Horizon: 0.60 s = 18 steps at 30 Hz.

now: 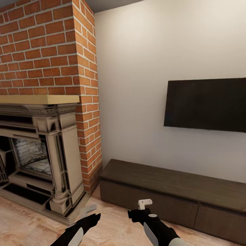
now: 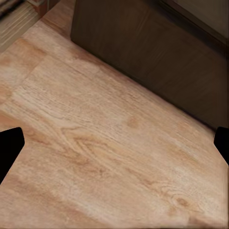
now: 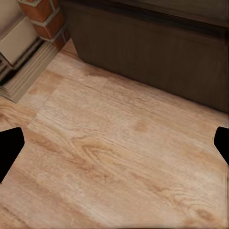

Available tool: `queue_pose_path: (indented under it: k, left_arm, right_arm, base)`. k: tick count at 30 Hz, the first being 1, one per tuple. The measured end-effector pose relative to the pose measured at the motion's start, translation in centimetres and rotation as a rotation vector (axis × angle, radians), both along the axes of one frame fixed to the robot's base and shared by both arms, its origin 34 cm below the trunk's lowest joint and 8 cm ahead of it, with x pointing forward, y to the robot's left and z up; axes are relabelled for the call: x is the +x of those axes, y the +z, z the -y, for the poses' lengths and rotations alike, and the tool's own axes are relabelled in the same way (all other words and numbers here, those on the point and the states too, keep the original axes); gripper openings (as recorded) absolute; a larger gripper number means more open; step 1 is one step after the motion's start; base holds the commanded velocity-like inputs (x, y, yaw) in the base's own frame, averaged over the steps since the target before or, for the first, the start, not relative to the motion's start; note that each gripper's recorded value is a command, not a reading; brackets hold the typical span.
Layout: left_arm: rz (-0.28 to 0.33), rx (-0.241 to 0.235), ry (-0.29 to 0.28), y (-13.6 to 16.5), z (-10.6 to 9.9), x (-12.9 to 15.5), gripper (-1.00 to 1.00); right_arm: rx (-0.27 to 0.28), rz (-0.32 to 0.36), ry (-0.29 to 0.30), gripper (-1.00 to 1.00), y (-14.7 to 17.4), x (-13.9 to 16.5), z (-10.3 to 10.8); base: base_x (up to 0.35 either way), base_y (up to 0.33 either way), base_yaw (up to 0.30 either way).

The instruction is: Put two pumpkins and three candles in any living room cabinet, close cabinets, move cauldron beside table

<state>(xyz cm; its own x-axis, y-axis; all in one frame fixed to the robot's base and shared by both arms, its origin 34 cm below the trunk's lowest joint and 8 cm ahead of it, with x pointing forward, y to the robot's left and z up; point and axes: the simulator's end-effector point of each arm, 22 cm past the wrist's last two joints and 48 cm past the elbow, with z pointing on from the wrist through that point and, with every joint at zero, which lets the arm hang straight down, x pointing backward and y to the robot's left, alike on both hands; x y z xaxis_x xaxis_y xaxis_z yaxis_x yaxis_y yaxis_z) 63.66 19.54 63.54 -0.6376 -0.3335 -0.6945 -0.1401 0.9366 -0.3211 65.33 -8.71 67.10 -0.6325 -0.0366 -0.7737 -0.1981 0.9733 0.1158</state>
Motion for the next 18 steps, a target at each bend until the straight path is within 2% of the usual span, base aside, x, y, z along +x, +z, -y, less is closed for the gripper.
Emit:
queue_pose_path:
  k: [11, 18]
  left_arm:
    - [-0.007, 0.0, 0.0, -0.33, 0.03, -0.11, 1.0]
    - [-0.011, 0.0, 0.001, -0.54, -0.04, -0.18, 1.0]
  right_arm:
    - [0.0, -0.005, 0.0, 1.0, -0.32, -0.06, 0.0]
    - [0.002, -0.004, -0.002, 1.0, -0.44, -0.03, 0.03]
  base:
    - [0.003, 0.0, -0.259]
    - [0.153, -0.004, -0.259]
